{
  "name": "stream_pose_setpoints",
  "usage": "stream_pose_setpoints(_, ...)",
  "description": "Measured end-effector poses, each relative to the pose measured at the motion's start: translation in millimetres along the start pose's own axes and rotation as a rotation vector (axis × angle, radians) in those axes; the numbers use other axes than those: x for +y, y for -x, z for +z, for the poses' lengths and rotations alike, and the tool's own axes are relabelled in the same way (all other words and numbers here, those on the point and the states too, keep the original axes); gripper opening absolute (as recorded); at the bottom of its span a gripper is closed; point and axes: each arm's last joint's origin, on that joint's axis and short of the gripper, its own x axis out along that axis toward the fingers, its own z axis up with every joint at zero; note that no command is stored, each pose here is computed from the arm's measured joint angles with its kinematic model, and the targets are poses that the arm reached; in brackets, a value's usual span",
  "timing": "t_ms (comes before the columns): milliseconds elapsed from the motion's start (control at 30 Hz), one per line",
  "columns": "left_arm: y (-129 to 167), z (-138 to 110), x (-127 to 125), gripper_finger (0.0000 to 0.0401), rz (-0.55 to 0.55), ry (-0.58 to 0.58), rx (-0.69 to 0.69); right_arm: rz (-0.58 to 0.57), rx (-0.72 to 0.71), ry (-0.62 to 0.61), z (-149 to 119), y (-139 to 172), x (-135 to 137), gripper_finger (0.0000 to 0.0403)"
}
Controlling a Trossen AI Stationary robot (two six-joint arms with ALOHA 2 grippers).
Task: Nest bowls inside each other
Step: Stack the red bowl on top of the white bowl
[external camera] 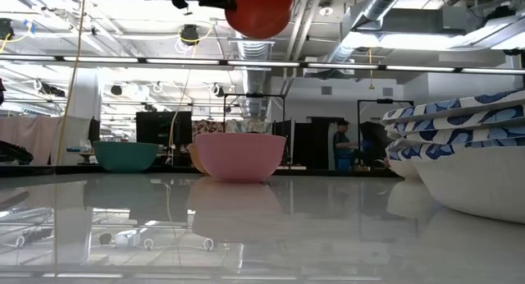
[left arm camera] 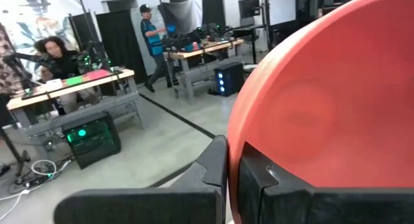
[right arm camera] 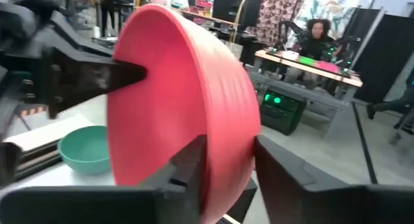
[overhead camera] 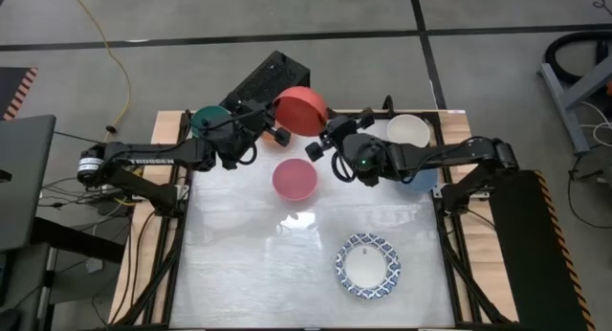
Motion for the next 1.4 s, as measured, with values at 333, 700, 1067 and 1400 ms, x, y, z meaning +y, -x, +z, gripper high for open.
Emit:
stream_pose_setpoints(333, 1, 1, -3, 0.005, -0.115, -0.014, -0.026, -0.053, 0.01, -0.003, -1, -1, -3, 0.0015)
stream_pose_setpoints(700, 5, -7, -12, 0.0247, -0.28, -0.061, 0.022, 0.029, 0.098, -0.057, -15, -6, -4, 0.0006)
stream_pose_setpoints(1067, 26, 10, -3, 0.0317, -0.279, -0.039, -0.001, 0.054, 0.427, -0.222, -39, -33, -52, 0.0006)
stream_pose_setpoints(1400, 52, 29, 27, 0.0318, -0.303, 0.022, -0.004, 0.428, 0.731, -0.156, -36, -13, -83, 0.0006)
